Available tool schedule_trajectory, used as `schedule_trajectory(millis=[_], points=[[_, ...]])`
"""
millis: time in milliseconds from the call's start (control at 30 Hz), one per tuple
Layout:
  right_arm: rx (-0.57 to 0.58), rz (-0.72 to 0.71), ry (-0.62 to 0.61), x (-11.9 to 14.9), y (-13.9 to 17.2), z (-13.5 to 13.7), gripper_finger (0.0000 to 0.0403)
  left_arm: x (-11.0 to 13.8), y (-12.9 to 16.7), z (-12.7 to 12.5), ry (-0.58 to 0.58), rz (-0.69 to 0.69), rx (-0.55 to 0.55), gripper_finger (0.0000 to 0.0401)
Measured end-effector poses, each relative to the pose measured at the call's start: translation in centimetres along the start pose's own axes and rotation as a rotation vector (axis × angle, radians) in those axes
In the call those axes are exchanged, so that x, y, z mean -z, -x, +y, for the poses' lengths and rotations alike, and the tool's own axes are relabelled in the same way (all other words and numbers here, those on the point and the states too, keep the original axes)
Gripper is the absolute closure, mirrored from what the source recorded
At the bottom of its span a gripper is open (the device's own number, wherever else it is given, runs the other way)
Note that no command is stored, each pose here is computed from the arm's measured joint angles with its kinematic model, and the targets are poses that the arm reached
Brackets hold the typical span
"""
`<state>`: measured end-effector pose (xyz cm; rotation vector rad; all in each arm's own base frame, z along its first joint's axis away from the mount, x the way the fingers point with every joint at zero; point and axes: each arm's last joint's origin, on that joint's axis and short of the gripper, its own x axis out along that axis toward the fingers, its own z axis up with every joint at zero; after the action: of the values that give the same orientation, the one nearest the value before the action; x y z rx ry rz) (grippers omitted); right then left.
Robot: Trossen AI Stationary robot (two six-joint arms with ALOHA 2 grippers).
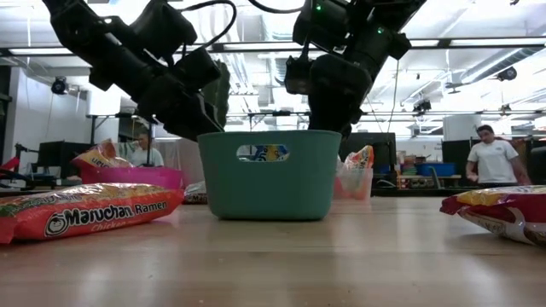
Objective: Sort Maruchan noodles
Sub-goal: Put the blue noodle pack into the green bin
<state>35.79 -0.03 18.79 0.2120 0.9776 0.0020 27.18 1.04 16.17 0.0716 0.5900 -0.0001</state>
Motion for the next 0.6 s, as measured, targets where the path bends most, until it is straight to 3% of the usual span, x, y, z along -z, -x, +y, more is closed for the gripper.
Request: schedule_trajectory(millis=[267,600], points=[[-0.002,-0.006,0.018,-0.1,0.0,0.0,0.0381,0.8,-1.2,0.4,0.000,0.016,-0.014,0.0237],[0.027,-0.027,0.089,-0.2,0.3,0.0,0.0394,0.7,-1.3,1.4,0.002,-0.012,-0.070,0.0240]])
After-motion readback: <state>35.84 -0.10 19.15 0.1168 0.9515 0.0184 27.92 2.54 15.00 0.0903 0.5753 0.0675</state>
